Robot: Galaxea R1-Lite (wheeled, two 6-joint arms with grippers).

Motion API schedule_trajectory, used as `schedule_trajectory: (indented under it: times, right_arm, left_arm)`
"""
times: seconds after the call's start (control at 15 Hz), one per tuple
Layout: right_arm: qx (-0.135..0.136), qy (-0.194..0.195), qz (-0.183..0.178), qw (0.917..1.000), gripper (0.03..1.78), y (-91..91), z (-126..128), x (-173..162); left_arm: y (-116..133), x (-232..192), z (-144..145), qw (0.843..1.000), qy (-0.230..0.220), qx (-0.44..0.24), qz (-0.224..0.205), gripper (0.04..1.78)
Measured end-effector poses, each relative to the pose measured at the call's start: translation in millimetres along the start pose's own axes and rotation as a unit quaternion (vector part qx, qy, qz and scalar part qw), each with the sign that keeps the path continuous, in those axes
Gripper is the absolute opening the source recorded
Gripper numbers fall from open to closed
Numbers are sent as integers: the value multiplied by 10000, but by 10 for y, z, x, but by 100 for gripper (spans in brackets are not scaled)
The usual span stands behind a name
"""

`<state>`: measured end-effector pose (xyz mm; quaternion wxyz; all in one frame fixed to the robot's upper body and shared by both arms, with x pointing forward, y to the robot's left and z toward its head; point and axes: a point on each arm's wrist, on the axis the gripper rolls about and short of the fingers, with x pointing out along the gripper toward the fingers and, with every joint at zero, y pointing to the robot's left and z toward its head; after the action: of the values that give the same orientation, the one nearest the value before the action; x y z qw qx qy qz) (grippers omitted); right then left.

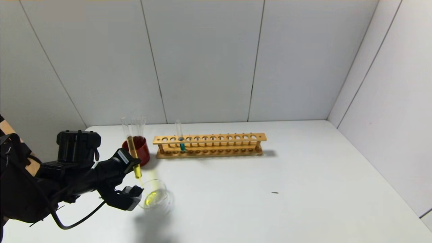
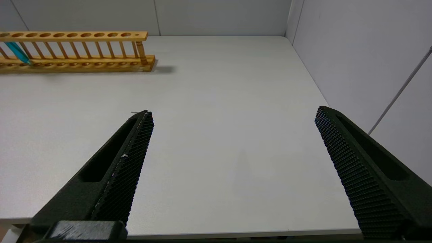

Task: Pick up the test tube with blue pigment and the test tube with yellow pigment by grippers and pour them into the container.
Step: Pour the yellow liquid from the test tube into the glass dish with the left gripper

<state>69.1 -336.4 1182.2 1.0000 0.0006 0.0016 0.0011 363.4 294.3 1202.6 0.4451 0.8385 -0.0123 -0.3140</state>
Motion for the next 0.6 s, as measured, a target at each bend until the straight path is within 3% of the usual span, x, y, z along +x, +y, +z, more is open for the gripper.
schedule_trajectory:
  times: [0.6]
  right_arm:
    - [0, 0, 0, 10000, 175, 0, 0, 0]
  left_arm:
    - [11, 9, -2, 9999, 46, 136, -12, 31]
